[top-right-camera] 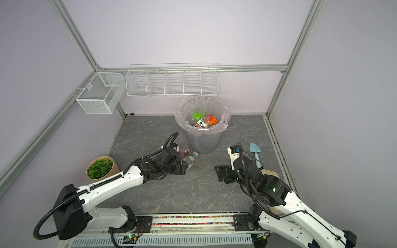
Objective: Throw the plastic bottles in the bin
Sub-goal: 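Withdraw the right gripper while the left gripper reaches to the green-capped bottle, then grasp the green-capped clear bottle and lift it with the left gripper, then swing the green-capped bottle over the bin and open the left gripper, then move the left gripper back down onto the blue-labeled water bottle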
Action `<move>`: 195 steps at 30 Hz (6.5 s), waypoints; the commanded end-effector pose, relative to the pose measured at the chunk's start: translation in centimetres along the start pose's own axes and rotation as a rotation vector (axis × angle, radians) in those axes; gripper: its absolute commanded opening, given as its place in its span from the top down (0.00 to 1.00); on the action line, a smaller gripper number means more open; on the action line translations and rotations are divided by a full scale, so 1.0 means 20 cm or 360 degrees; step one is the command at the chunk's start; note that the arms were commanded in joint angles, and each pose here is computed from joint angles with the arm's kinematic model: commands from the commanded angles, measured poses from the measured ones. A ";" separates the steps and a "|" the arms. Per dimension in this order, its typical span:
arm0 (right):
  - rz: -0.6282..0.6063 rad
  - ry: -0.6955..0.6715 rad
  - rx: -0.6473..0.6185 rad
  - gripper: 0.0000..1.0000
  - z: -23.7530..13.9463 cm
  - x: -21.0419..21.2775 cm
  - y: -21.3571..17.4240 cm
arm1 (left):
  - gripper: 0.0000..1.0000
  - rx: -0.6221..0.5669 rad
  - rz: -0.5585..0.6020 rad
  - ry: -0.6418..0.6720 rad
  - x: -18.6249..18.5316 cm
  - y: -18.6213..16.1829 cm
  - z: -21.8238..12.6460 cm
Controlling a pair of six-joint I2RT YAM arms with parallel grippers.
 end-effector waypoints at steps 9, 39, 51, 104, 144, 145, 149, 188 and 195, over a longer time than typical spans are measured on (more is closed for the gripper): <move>0.0099 -0.0034 0.0054 0.12 0.00 -0.09 -0.17 | 0.07 0.0133 0.0000 0.0012 0.00 0.08 0.24; 0.0173 -0.0036 -0.0027 0.12 -0.08 -0.12 -0.14 | 0.65 0.0320 0.0209 0.0237 -0.01 -0.22 0.22; 0.0231 -0.0022 -0.0080 0.12 -0.13 -0.14 -0.13 | 0.65 0.0008 0.0126 -0.0083 -0.09 -0.11 -0.24; 0.0327 -0.0023 -0.0059 0.12 -0.14 -0.16 -0.18 | 0.66 -0.1483 0.0206 -0.0648 -0.21 0.77 -1.86; 0.0406 0.0032 -0.0098 0.11 -0.32 -0.23 -0.23 | 0.01 -0.1045 0.0147 -0.0572 -0.59 1.22 -1.41; 0.0405 0.0032 -0.0096 0.11 -0.32 -0.22 -0.23 | 0.01 -0.1047 0.0142 -0.0555 -0.56 1.19 -1.44; 0.0401 0.0031 -0.0085 0.11 -0.30 -0.21 -0.23 | 0.01 -0.1116 0.0091 -0.0509 -0.43 1.10 -1.53; 0.0446 -0.0131 0.0112 0.12 -0.13 -0.23 -0.32 | 0.01 -0.0334 -0.1222 0.0192 0.62 0.06 -0.44; 0.0455 -0.0133 0.0111 0.12 -0.13 -0.23 -0.32 | 0.01 -0.0292 -0.1411 0.0364 0.71 0.04 -0.34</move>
Point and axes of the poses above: each gripper's point midway between its finger pads, its own z axis out along the fingers, its own x axis along the line the jaws close on, y = z × x, the point moved 1 cm from there along -z, back along the fingers, and after that the axes turned 4 degrees about -z, right-handed, at the moved point
